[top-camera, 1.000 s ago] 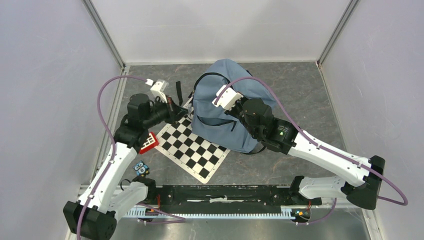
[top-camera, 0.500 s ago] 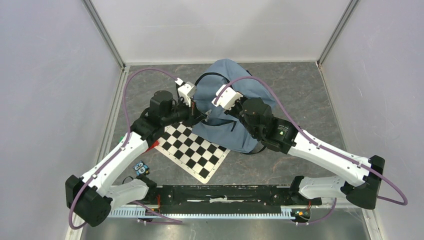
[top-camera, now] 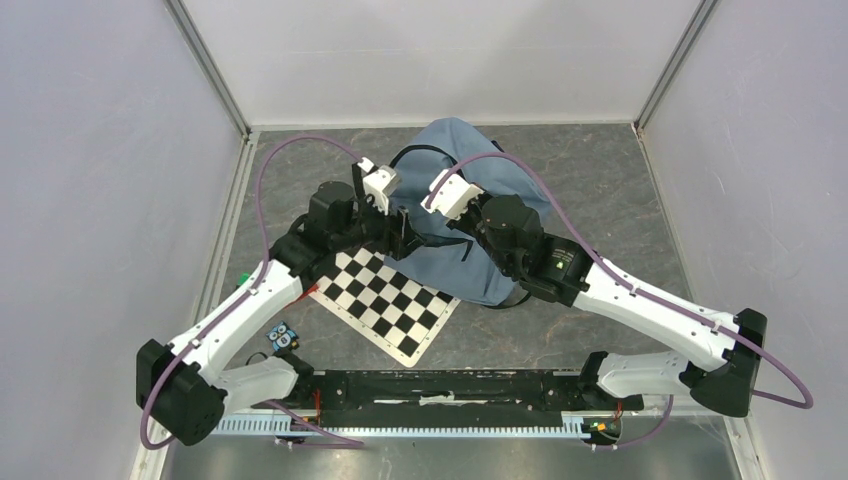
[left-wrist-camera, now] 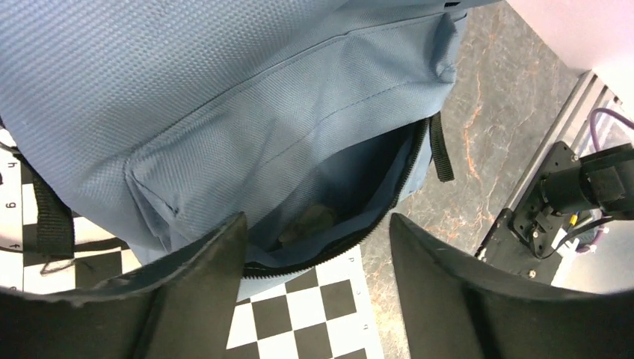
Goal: Pack the student bag
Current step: Place the stationery in the student bag, then pick up the stationery from the center of the board.
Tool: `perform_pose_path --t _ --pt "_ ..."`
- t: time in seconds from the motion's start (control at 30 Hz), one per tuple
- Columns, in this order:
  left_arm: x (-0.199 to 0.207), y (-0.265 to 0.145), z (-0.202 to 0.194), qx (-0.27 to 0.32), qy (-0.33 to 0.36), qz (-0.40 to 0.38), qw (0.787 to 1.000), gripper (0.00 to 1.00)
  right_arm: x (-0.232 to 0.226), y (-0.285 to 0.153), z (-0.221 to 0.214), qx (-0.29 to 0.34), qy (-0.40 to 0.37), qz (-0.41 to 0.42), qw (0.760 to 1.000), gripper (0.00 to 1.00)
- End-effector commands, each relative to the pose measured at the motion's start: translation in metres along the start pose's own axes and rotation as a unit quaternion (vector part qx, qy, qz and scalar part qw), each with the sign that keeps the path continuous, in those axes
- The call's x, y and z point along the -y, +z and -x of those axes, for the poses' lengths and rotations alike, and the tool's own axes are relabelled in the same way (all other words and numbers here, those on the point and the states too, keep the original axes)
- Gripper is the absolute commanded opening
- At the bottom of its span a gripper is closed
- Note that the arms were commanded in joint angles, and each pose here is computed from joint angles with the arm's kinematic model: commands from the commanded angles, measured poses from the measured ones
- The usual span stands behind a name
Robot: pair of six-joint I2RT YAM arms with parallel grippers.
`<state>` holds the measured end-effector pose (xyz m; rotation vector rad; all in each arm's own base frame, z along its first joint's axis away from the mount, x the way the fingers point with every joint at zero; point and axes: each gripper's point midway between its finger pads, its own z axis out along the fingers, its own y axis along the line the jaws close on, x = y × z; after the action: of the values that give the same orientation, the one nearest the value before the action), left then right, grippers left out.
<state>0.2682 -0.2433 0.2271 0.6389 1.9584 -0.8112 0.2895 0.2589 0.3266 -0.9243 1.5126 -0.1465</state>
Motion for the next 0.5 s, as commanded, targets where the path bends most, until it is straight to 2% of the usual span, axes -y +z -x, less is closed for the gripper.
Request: perform_pose_path --t 0.0,0.1,0.27,0.37,0.47 --pt "-0.009 -0.016 0.029 0.059 0.022 0.046 0.997 0.82 0.000 0.002 0.020 0.027 0.018 0.008 0.999 0.00" --pt "-0.016 -0.030 0.038 0.076 0.029 0.076 0.994 0.93 0.002 0.000 0.021 0.030 0.019 0.007 0.999 0.00" --pt "-0.050 -0.058 0.047 0.098 0.025 0.146 0.984 0.98 0.004 -0.002 0.023 0.032 0.020 0.006 0.999 0.00" --pt "-0.080 -0.081 0.053 0.126 -0.013 0.175 0.976 1.00 0.005 -0.003 0.023 0.033 0.020 0.006 0.999 0.00" --pt "-0.127 -0.104 0.042 0.131 -0.066 0.246 0.958 1.00 0.006 -0.004 0.024 0.034 0.022 0.004 0.999 0.00"
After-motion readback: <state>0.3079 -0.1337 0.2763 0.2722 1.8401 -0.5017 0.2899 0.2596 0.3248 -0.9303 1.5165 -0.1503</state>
